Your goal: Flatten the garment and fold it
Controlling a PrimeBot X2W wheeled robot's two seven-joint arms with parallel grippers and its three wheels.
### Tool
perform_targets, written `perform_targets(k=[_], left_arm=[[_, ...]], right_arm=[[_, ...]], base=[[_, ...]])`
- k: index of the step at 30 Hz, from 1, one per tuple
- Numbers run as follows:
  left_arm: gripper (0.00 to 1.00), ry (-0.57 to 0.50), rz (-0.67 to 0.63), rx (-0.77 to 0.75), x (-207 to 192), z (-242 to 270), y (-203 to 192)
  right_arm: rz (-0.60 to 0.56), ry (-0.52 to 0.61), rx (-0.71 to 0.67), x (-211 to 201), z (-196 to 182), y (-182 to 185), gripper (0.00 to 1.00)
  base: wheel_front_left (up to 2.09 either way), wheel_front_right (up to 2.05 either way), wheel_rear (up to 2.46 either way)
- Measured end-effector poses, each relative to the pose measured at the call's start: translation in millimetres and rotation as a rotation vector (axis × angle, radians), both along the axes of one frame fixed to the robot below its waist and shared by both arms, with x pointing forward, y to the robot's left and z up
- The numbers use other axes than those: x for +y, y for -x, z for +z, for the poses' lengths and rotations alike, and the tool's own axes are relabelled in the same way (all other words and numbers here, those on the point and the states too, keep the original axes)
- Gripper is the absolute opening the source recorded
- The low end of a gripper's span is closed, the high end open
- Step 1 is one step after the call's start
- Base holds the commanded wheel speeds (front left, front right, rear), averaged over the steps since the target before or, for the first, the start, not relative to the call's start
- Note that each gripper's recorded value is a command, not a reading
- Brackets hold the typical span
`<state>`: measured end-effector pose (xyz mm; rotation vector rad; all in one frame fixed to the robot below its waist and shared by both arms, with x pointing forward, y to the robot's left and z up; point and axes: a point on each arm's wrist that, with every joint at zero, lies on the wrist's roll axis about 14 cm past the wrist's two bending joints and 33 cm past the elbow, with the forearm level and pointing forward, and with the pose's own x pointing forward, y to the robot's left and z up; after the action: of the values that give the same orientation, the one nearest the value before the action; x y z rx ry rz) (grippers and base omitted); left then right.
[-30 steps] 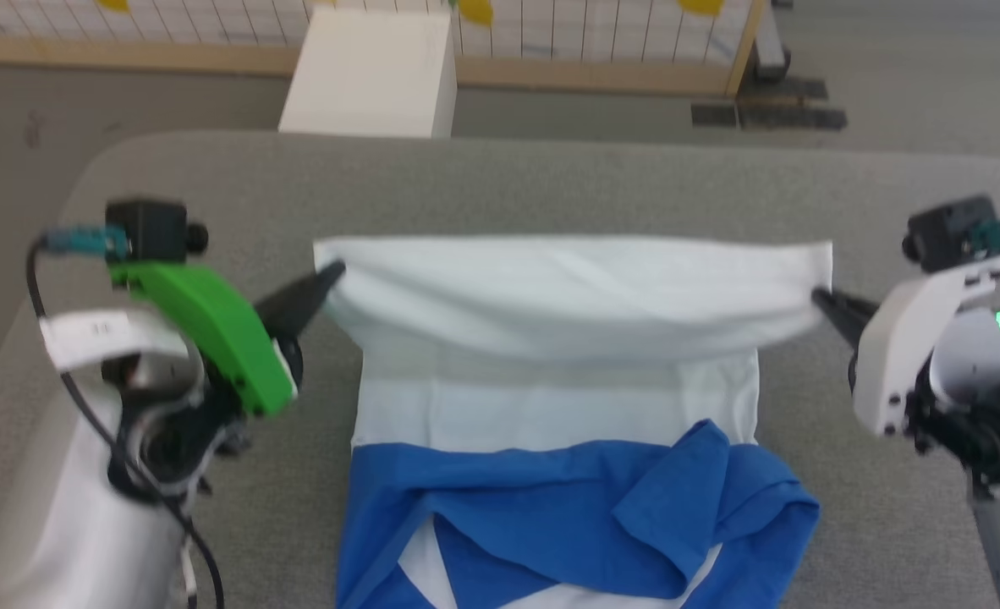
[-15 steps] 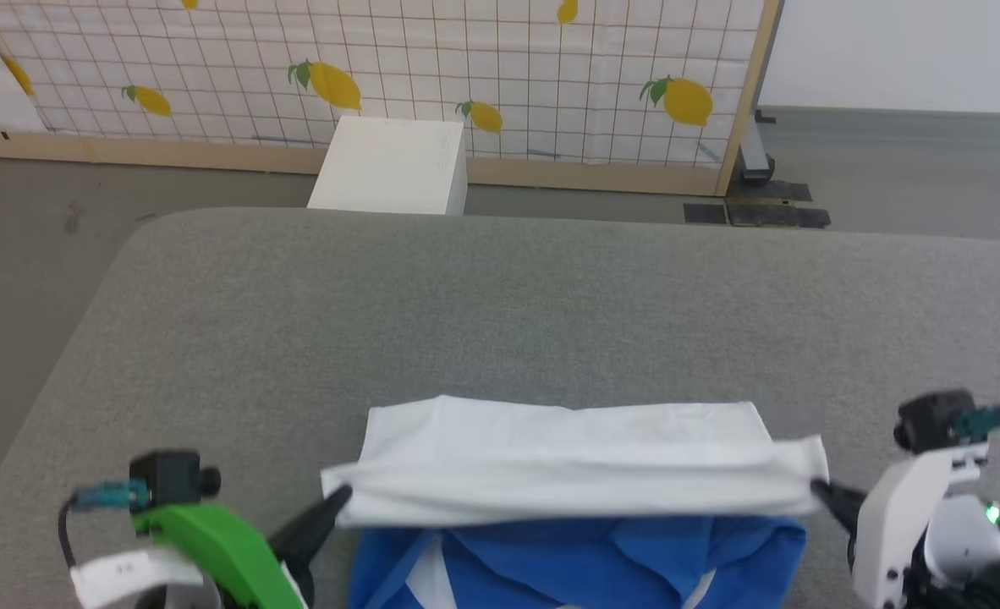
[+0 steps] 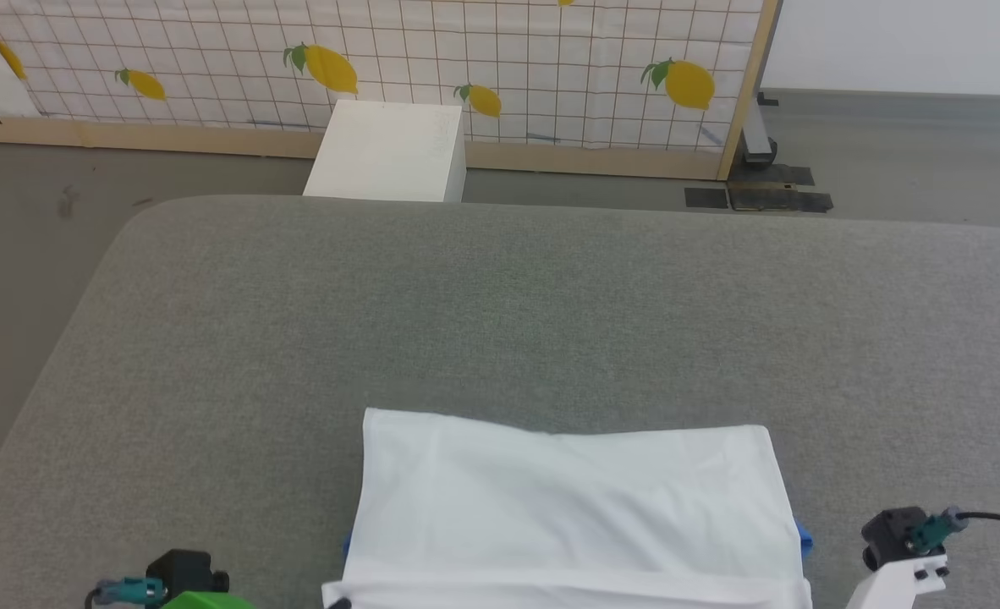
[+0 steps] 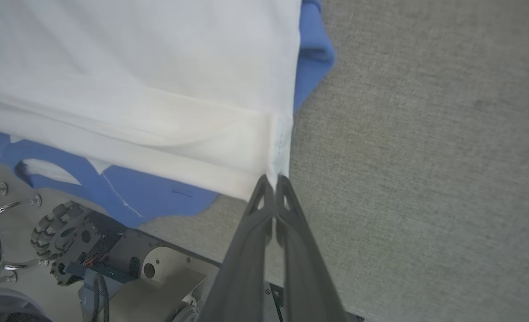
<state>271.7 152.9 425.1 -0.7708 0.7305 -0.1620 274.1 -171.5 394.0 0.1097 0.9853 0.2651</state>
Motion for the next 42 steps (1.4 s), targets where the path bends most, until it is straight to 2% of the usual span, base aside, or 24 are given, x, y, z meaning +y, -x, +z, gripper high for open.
perform_targets(k=[8, 9, 10, 11, 13, 18, 24, 27, 32, 39, 42], left_arm=[[0.00, -0.022, -0.010, 0.116, 3.3, -20.8, 17.4], [0.09, -0.022, -0.012, 0.131, 2.9, -23.0, 19.2], [0.42, -0.025, -0.016, 0.146, 2.5, -25.2, 21.2], [1.00, -0.028, -0.018, 0.161, 2.2, -27.4, 23.2], [1.00, -0.039, -0.027, 0.193, 2.6, -31.1, 27.5], [1.00, -0.129, -0.041, 0.259, 20.6, -33.5, 35.7], [1.00, -0.214, 0.000, 0.226, 46.6, -13.3, 27.1], [1.00, -0.240, 0.063, 0.070, 58.8, 15.5, 4.0], [1.00, -0.344, 0.177, -0.351, 82.2, 83.3, -43.1], [1.00, -0.493, 0.235, -0.790, 82.9, 141.3, -73.8], [1.00, -0.525, 0.263, -0.899, 79.5, 150.8, -82.1]], right_arm=[[0.033, 0.024, 0.083, -0.1, -14.7, 20.1, 0.00], [0.038, 0.020, 0.092, 1.5, -15.3, 21.7, 0.00], [0.041, 0.020, 0.097, 2.2, -15.6, 22.7, 0.00], [0.044, 0.020, 0.100, 2.8, -15.6, 23.6, 0.00], [0.047, 0.016, 0.095, 3.5, -13.9, 23.6, 1.00], [0.044, 0.018, 0.078, -4.6, -2.2, 21.5, 1.00], [-0.010, 0.030, 0.052, -28.9, 18.9, 23.4, 1.00], [-0.060, 0.029, -0.033, -42.6, 39.8, 10.6, 1.00], [-0.059, 0.010, -0.119, -39.9, 57.5, -11.1, 1.00], [-0.007, -0.017, -0.104, -24.6, 44.6, -37.2, 1.00], [0.028, -0.014, -0.090, -17.3, 36.0, -48.1, 1.00]], base=[[0.00, 0.00, 0.00], [0.00, 0.00, 0.00], [0.00, 0.00, 0.00], [0.00, 0.00, 0.00], [0.00, 0.00, 0.00], [0.00, 0.00, 0.00], [0.00, 0.00, 0.00], [0.00, 0.00, 0.00], [0.00, 0.00, 0.00], [0.00, 0.00, 0.00], [0.00, 0.00, 0.00]])
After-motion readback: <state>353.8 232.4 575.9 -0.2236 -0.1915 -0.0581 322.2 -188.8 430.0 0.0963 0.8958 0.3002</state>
